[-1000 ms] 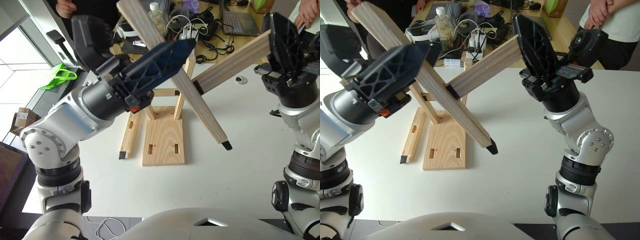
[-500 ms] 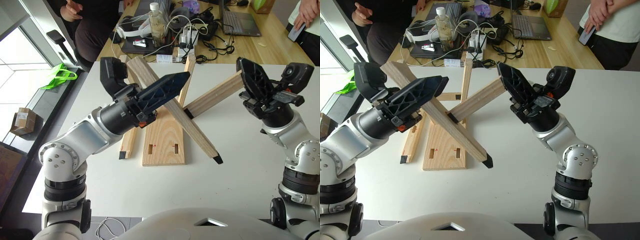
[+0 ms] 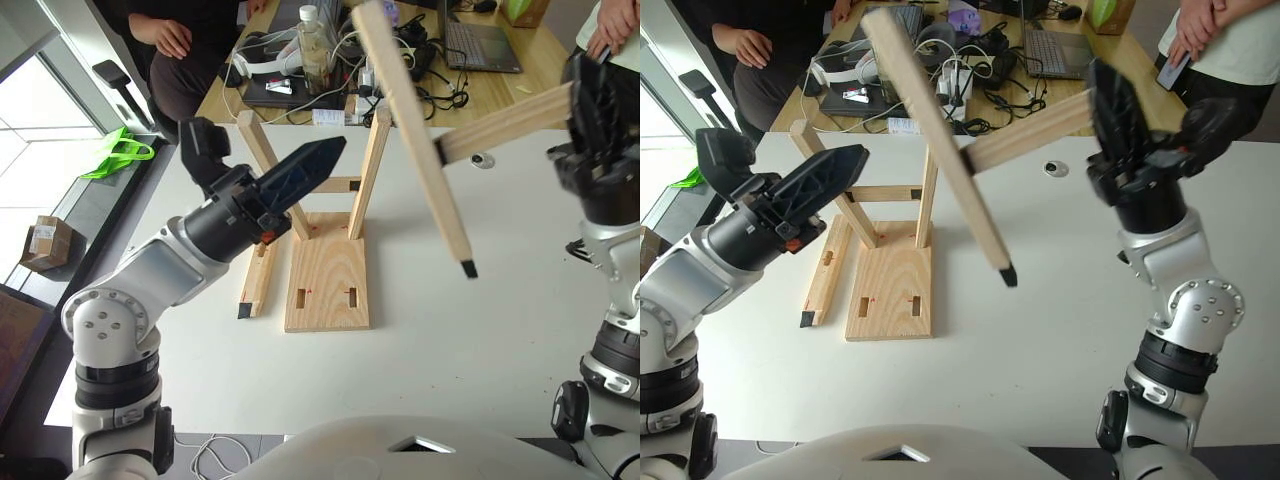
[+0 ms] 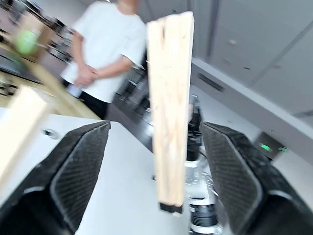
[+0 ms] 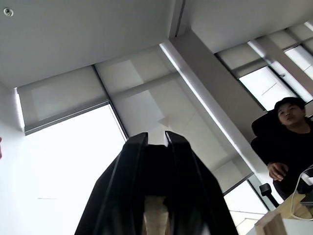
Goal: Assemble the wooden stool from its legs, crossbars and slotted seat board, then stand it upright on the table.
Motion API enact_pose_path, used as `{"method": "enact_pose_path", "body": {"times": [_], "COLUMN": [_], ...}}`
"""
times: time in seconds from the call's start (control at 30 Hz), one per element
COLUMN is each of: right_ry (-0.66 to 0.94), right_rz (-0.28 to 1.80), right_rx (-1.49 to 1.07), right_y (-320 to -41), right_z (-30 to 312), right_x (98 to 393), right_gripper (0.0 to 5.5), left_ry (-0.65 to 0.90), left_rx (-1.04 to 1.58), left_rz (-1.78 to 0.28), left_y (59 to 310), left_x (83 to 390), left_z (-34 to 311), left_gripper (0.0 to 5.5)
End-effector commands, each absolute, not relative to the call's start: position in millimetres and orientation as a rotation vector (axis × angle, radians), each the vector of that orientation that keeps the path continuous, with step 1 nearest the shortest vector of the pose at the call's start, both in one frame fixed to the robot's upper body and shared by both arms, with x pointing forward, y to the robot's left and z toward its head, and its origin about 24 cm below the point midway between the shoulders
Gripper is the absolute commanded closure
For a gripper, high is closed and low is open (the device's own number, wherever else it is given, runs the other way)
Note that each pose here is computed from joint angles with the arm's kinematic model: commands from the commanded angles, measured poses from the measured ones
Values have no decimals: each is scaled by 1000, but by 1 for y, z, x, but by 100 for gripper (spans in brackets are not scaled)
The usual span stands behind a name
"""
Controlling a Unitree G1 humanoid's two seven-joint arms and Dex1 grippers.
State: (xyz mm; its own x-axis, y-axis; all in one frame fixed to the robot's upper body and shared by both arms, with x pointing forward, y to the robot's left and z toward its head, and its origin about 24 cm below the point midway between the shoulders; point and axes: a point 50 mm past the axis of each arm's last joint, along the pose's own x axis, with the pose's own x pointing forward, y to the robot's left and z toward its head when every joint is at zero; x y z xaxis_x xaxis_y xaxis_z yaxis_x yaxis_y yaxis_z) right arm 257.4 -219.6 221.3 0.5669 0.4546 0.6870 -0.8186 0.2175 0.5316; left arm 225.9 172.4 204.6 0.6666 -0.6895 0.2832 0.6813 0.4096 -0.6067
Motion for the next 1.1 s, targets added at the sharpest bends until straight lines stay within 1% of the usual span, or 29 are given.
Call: {"method": "enact_pose_path", "body": {"times": [0.03, 0.07, 0.13, 0.2, 0.27, 0.33, 0.4, 0.47, 0.53, 0.67, 0.8, 0.9, 0.93, 1.1], "right_ry": [-531, -519, -487, -399, -280, -185, -96, -21, 22, 43, 38, 41, 40, 47], "right_rz": [628, 518, 391, 296, 230, 210, 181, 154, 137, 129, 128, 129, 128, 128], "right_rx": [956, 907, 822, 676, 524, 426, 365, 297, 233, 156, 115, 100, 97, 94], "right_y": [-245, -248, -250, -243, -232, -220, -209, -202, -197, -185, -179, -178, -178, -176], "right_z": [237, 234, 228, 210, 182, 157, 133, 111, 97, 86, 82, 79, 78, 76], "right_x": [272, 277, 284, 291, 295, 295, 292, 287, 282, 277, 274, 273, 273, 274], "right_gripper": [513, 513, 513, 513, 513, 513, 513, 513, 513, 513, 513, 513, 513, 513], "left_ry": [-191, -225, -249, -224, -178, -125, -111, -122, -133, -124, -91, -87, -90, -82], "left_rx": [-618, -532, -411, -268, -82, 49, 126, 119, 105, 78, 66, 85, 80, 84], "left_rz": [-428, -279, -111, -1, 93, 125, 137, 138, 150, 155, 90, 90, 98, 104], "left_y": [217, 231, 246, 253, 255, 250, 244, 238, 236, 234, 223, 224, 225, 227], "left_x": [245, 250, 255, 259, 261, 263, 263, 261, 260, 260, 259, 258, 258, 257], "left_z": [219, 221, 220, 208, 187, 168, 154, 146, 141, 130, 121, 117, 117, 115], "left_gripper": [217, 217, 217, 217, 217, 217, 217, 217, 217, 217, 217, 217, 205, 205]}}
